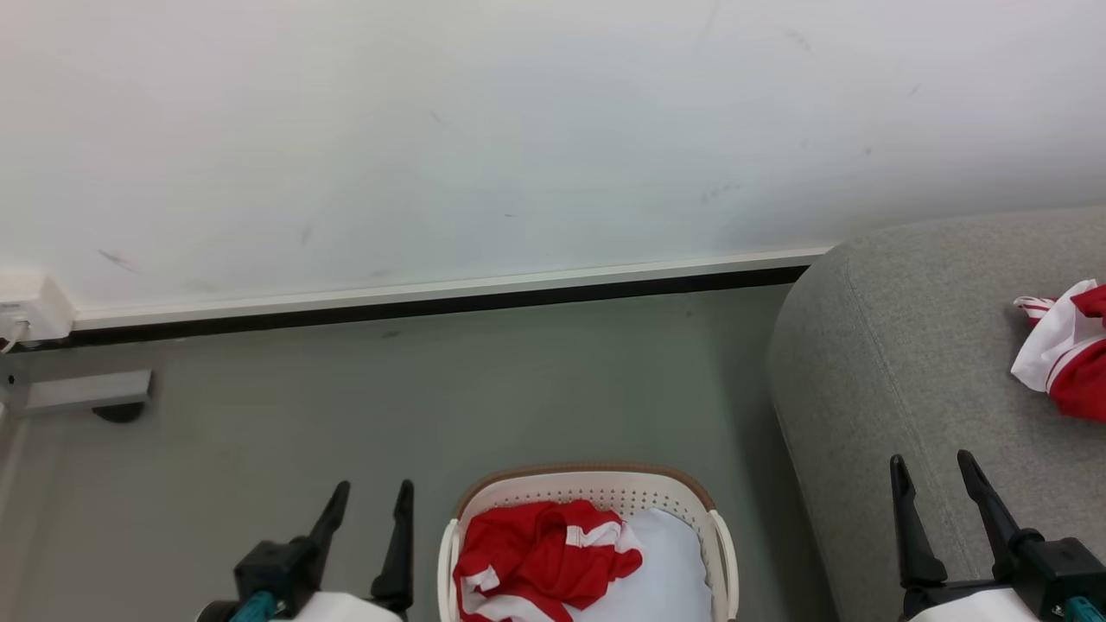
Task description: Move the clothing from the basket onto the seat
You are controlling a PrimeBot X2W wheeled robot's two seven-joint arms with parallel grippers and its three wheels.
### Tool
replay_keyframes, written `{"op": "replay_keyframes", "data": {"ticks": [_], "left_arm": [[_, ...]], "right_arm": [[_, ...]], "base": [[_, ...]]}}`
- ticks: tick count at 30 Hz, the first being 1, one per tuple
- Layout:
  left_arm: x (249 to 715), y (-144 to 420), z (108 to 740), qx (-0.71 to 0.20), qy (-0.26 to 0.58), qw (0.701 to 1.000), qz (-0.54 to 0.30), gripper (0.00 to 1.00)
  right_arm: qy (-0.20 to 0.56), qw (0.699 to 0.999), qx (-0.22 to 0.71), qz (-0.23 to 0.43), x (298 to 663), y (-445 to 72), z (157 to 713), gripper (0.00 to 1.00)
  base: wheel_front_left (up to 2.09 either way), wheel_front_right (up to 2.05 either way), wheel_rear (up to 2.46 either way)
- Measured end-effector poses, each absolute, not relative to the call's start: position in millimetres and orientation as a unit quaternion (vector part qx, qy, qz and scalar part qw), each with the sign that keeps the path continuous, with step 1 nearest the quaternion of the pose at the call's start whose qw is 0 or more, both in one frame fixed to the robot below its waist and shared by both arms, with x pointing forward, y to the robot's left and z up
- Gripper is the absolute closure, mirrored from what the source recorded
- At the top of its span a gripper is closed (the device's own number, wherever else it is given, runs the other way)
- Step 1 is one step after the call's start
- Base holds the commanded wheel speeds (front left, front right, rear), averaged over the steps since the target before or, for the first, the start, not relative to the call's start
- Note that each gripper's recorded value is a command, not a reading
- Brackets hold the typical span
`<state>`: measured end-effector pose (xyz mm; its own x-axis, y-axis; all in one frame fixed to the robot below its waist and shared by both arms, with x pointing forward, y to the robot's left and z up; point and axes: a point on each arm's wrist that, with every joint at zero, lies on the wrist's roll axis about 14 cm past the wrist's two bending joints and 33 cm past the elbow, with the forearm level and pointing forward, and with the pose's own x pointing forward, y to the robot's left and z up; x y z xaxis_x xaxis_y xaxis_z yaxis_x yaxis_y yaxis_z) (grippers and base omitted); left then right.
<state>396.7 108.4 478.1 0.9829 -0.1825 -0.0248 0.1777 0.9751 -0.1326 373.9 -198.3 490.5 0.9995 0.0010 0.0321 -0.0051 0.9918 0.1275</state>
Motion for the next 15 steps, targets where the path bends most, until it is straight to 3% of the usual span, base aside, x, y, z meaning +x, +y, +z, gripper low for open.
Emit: {"op": "replay_keyframes", "data": {"ticks": [15], "left_arm": [[384,137,479,-0.056,0.005,0.997,-0.046,0.00]], "right_arm": [[-0.005,0.997,0.072,0.004,361,-194,483,0.00]], "base": [[0.00,0.00,0.00]]}}
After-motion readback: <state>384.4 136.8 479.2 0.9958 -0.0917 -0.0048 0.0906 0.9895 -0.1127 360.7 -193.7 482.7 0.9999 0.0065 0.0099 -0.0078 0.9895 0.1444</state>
